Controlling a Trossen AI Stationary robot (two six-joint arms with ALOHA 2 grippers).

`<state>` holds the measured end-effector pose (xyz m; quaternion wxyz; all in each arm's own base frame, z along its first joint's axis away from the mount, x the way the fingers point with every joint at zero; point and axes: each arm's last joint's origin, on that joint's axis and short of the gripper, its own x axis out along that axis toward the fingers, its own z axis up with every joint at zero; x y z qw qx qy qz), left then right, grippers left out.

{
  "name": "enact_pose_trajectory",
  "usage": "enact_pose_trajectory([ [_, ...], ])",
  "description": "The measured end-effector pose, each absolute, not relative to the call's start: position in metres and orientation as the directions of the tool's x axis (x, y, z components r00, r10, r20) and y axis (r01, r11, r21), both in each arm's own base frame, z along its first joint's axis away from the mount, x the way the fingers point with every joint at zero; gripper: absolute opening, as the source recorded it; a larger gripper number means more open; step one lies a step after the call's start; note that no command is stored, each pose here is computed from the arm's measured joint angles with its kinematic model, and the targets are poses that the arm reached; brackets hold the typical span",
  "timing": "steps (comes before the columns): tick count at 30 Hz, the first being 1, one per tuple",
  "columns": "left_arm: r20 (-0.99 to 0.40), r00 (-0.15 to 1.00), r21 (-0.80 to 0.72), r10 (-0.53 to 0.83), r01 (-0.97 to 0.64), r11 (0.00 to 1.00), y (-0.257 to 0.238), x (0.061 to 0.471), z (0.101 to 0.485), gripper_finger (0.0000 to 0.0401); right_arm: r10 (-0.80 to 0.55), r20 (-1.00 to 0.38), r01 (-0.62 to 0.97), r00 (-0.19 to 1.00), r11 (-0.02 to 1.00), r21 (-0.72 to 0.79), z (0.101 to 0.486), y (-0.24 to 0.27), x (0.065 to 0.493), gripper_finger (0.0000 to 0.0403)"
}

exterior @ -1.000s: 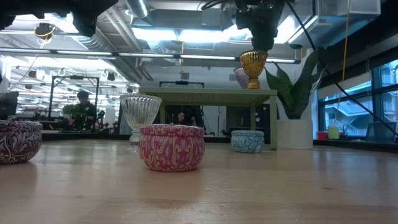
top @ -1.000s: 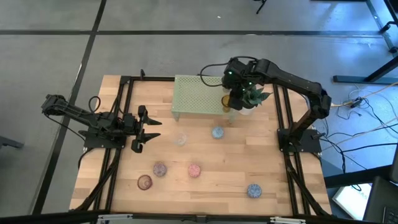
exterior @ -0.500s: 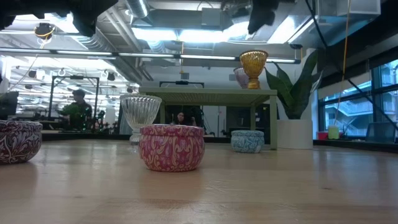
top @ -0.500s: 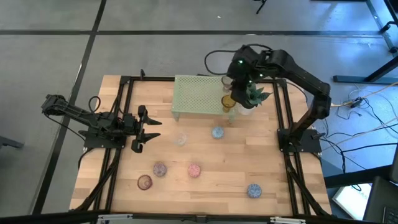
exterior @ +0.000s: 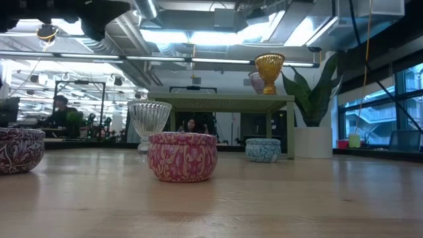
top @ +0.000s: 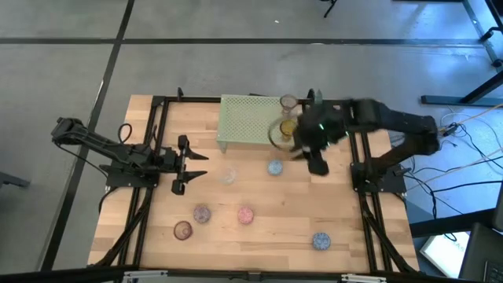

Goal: Pick & Place candle stick holders
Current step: Put the transparent glass candle holder on the shelf

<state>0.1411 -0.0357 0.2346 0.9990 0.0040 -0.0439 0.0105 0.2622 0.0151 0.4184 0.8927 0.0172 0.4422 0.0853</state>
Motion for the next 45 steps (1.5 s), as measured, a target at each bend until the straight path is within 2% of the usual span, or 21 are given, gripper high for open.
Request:
enact_pose_trajectory([
  [4,0.106,0.994,-0.020,0.037,-0.035,0.999,-0.037,0.146,0.235,0.0210,0.239,-0.713,-0.217,0.659,0.968,0.123,0.391,0.038,0.243,0.0121],
  [11,0.072,0.991,-0.034,0.112,-0.110,0.993,-0.039,0.160,0.242,0.0210,0.299,-0.592,-0.236,0.748,0.954,0.184,0.324,0.048,0.214,0.0121],
  [16,-0.069,0.986,-0.006,0.152,-0.153,0.988,-0.044,0.180,0.249,0.0210,0.289,-0.528,-0.214,0.799,0.956,0.201,0.280,0.044,0.197,0.0121],
  [21,-0.228,0.956,0.079,0.183,-0.169,0.982,-0.052,0.204,0.255,0.0210,0.264,-0.513,-0.172,0.816,0.960,0.220,0.253,0.040,0.181,0.0121],
  [28,-0.408,0.897,0.110,0.168,-0.135,0.985,-0.061,0.230,0.272,0.0210,0.269,-0.479,-0.181,0.835,0.958,0.223,0.245,0.038,0.172,0.0121],
  [35,-0.558,0.804,0.113,0.207,-0.174,0.978,-0.060,0.246,0.280,0.0210,0.273,-0.460,-0.189,0.845,0.957,0.221,0.248,0.038,0.169,0.0121],
  [45,-0.721,0.666,0.105,0.192,-0.169,0.980,-0.048,0.254,0.260,0.0210,0.272,-0.466,-0.187,0.842,0.957,0.221,0.248,0.038,0.169,0.0121],
])
